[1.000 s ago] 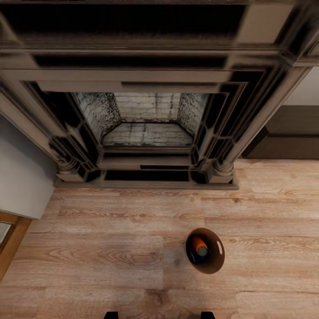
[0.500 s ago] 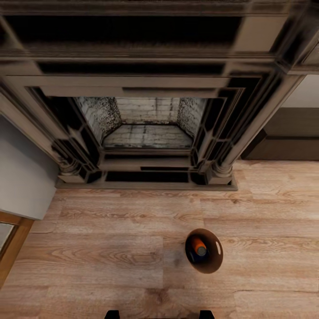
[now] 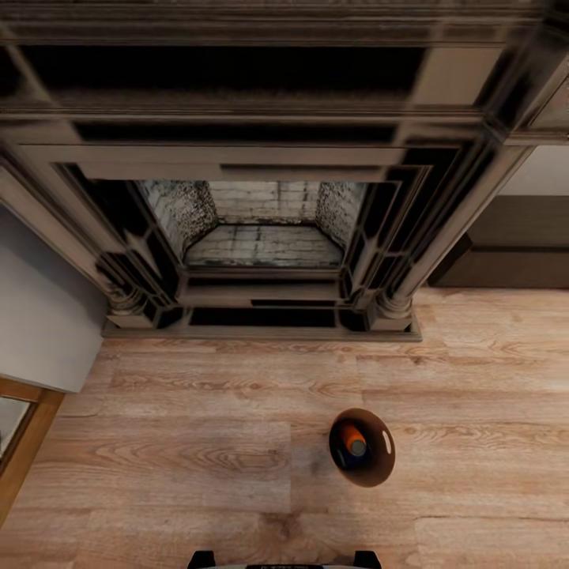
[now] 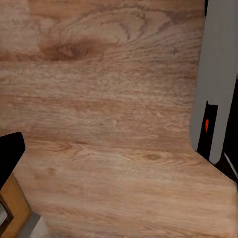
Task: Put the three can of soda from the living room inside the tash can in the kitchen.
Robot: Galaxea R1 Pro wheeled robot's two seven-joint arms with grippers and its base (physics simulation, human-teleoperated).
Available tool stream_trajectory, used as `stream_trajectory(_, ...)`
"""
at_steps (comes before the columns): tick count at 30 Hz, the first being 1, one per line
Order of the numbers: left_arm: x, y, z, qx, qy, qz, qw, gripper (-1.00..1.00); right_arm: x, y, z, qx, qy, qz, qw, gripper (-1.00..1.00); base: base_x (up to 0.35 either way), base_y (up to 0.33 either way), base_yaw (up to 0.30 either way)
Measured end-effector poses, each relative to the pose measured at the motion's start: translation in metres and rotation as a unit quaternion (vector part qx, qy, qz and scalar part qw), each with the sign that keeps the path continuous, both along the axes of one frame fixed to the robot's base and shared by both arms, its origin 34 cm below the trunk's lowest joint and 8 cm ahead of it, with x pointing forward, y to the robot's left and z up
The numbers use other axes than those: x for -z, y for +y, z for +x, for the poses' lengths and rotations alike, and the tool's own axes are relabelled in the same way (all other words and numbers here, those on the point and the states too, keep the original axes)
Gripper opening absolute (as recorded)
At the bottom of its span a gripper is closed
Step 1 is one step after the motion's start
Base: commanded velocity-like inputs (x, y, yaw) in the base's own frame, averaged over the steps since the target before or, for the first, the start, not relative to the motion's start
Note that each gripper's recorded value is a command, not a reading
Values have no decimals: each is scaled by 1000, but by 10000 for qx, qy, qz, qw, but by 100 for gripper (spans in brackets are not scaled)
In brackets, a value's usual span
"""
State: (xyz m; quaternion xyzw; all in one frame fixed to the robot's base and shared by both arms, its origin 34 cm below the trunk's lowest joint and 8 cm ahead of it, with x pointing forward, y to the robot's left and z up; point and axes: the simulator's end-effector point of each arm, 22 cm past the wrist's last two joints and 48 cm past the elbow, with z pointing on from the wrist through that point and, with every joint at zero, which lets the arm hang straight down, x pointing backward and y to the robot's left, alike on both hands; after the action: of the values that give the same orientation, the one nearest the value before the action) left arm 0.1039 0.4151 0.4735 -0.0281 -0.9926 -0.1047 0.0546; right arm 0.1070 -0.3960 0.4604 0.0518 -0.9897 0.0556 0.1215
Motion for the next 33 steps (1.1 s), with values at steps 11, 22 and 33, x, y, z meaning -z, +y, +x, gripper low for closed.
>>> stream_trajectory(11, -20, -2, -17, -42, 295, -15, 9996, 100, -14, 2, 11, 16, -296, 21, 9996, 100, 0, 0, 0)
stream_trajectory(22, -31, -17, -9, -81, 146, -131, 9998, 100, -27, 16, 14, 32, -394, 117, 9992, 100, 0, 0, 0)
stream_trajectory(33, -44, -23, -9, -95, 133, -179, 9997, 100, -41, 30, 12, 69, -388, 195, 9990, 100, 0, 0, 0)
